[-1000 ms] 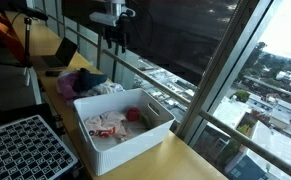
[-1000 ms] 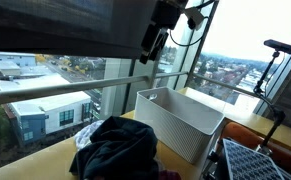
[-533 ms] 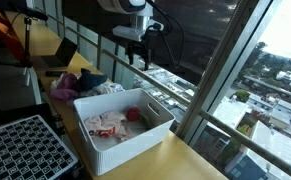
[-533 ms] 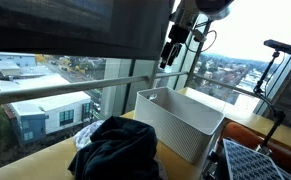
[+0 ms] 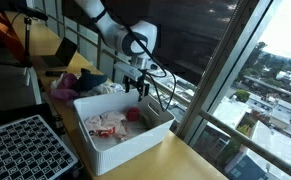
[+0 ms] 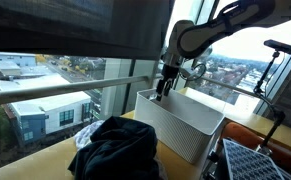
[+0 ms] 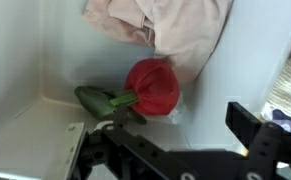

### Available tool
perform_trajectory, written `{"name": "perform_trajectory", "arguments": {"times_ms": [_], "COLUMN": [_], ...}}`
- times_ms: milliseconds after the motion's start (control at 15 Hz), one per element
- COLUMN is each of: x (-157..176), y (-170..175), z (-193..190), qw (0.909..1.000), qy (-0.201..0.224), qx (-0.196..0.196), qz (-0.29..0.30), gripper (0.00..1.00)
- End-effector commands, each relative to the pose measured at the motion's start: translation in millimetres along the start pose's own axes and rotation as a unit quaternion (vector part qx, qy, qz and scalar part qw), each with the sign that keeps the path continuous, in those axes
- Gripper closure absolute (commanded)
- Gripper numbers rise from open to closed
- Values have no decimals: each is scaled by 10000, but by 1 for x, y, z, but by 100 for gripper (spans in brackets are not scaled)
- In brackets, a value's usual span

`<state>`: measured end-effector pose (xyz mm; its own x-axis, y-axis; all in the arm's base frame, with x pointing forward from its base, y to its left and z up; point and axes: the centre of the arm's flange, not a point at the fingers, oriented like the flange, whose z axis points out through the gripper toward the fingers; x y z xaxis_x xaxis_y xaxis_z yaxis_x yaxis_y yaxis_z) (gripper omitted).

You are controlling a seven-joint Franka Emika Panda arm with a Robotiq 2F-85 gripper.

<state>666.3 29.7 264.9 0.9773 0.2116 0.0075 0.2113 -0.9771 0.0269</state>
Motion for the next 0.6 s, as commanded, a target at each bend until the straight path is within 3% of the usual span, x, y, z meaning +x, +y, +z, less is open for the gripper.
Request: {"name": "perform_trajectory", "arguments": {"times_ms": [0,533], "x": [19,47], "y": [8,35], "z": [42,103], "qw": [9999,9993], "qy": [-39,-83], "qx": [134,367], "qz": [-45,48], "gripper": [0,0]}}
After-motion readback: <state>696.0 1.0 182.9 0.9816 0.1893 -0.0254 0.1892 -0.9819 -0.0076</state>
